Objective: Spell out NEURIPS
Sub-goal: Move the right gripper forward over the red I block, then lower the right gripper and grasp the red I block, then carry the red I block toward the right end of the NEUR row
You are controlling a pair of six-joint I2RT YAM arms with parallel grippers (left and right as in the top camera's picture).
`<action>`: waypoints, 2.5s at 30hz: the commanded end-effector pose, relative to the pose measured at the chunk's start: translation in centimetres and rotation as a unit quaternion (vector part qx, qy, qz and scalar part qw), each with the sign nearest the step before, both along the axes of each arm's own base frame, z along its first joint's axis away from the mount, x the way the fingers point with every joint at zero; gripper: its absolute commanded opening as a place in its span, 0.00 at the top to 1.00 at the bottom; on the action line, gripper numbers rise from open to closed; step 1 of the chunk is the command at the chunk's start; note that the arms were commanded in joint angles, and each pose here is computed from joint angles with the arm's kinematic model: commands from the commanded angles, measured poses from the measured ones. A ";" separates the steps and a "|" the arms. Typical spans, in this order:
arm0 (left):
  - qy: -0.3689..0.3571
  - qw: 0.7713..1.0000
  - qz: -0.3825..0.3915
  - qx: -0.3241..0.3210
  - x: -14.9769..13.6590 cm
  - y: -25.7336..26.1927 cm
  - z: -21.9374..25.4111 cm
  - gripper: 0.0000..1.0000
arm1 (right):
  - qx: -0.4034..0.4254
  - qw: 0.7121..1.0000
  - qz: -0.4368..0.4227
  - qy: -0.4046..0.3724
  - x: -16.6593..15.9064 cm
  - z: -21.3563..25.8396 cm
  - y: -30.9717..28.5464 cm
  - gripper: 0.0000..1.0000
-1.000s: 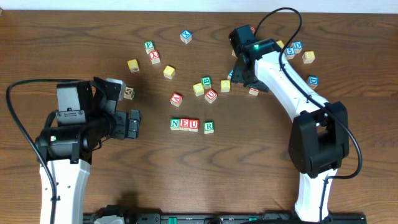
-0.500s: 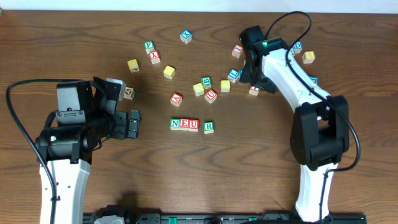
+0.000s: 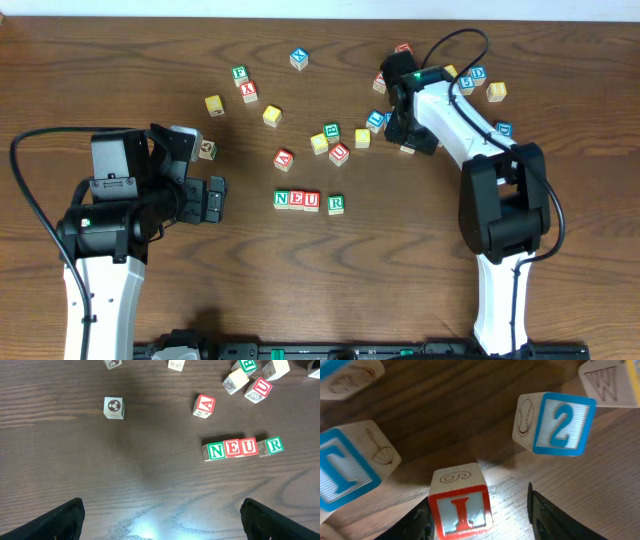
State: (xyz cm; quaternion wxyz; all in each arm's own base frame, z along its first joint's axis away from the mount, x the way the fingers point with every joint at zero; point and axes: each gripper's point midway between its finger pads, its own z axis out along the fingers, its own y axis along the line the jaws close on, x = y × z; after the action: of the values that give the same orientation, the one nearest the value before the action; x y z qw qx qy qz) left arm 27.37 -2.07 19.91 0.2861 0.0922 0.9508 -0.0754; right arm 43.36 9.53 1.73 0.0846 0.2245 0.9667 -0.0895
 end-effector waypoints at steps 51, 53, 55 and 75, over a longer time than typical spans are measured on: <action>-0.015 1.000 -0.006 -0.001 0.2 -0.1 1.0 0.02 | 0.088 0.968 0.221 -0.079 0.7 12.9 6.7 0.99; -0.015 1.000 -0.006 -0.001 0.2 -0.1 1.0 0.02 | 0.094 0.964 0.236 -0.085 0.2 13.7 7.7 0.99; -0.015 1.000 -0.006 -0.001 0.2 -0.1 1.0 0.02 | 0.096 0.959 0.250 -0.092 -0.6 14.6 8.8 0.99; -0.015 1.000 -0.006 -0.001 0.2 -0.1 1.0 0.02 | 0.109 0.962 0.235 -0.089 -11.3 8.9 7.8 0.94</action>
State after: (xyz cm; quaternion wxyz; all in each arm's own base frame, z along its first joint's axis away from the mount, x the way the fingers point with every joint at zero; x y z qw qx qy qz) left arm 27.38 -2.07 19.93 0.2864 0.0923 0.9507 -0.0753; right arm 33.81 17.64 12.24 0.1812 -0.0163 0.9814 0.0616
